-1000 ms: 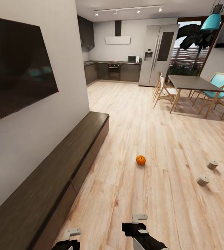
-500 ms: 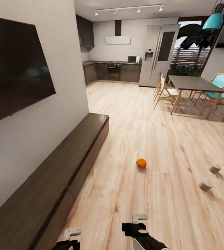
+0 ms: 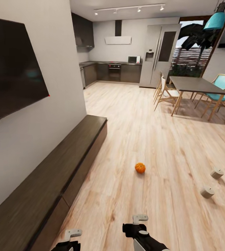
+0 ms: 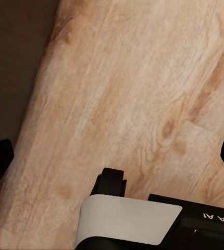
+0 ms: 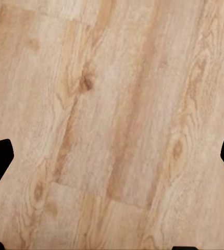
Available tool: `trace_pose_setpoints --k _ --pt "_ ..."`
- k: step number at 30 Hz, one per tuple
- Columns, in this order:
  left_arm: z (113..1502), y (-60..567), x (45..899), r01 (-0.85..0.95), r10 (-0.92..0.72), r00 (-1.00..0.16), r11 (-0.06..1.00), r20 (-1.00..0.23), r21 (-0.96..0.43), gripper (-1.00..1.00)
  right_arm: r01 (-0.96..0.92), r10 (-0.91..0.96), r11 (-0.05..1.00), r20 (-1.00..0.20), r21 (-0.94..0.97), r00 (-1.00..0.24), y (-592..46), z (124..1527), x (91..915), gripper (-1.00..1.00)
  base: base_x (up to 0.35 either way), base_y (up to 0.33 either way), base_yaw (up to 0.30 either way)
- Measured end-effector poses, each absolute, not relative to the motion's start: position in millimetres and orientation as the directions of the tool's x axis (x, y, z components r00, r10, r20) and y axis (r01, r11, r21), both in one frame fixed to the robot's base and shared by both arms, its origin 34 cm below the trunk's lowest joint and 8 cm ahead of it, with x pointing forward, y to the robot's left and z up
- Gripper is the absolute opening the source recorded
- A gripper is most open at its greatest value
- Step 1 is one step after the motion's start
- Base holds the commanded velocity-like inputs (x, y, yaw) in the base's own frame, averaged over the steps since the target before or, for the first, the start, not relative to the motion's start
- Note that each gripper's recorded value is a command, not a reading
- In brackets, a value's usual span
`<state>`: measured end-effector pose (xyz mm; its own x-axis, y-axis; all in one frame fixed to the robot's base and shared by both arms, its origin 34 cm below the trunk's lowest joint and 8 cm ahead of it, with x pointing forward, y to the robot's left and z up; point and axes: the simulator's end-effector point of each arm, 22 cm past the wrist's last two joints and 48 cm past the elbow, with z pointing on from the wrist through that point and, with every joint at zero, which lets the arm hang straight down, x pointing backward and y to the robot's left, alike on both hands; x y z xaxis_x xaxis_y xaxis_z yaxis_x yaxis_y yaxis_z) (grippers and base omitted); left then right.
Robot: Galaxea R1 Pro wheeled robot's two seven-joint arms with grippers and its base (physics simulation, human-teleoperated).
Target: Place each of the two pumpkins and all three candles from the living room inside a cabinet in the living room (use any cabinet), then make sure every cabinet is closed, and position the cauldron so it is next to a table in the living room.
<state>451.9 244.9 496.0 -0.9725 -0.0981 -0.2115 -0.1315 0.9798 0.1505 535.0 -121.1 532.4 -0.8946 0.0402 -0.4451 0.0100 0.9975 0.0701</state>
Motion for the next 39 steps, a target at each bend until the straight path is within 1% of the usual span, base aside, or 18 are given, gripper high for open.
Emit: trace_pose_setpoints --k 4,13,29,39 --pt "497 245 453 -0.132 -0.098 -0.972 0.980 -0.214 0.150 1.00 0.010 0.040 0.997 -0.448 0.070 -0.893 -121 534 536 1.00 0.147 -0.095 0.213" --pt "500 245 456 -0.133 -0.098 -0.970 0.980 -0.222 0.149 1.00 0.009 0.040 0.997 -0.456 0.070 -0.889 -121 537 539 1.00 0.060 -0.206 0.237" --pt "505 244 462 -0.135 -0.098 -0.966 0.980 -0.238 0.146 1.00 0.007 0.038 0.998 -0.453 0.070 -0.891 -121 537 530 1.00 0.050 -0.079 0.240" --pt "507 245 465 -0.141 -0.101 -0.961 0.979 -0.257 0.145 1.00 0.006 0.038 0.998 -0.460 0.070 -0.887 -121 541 532 1.00 0.147 -0.244 0.240"
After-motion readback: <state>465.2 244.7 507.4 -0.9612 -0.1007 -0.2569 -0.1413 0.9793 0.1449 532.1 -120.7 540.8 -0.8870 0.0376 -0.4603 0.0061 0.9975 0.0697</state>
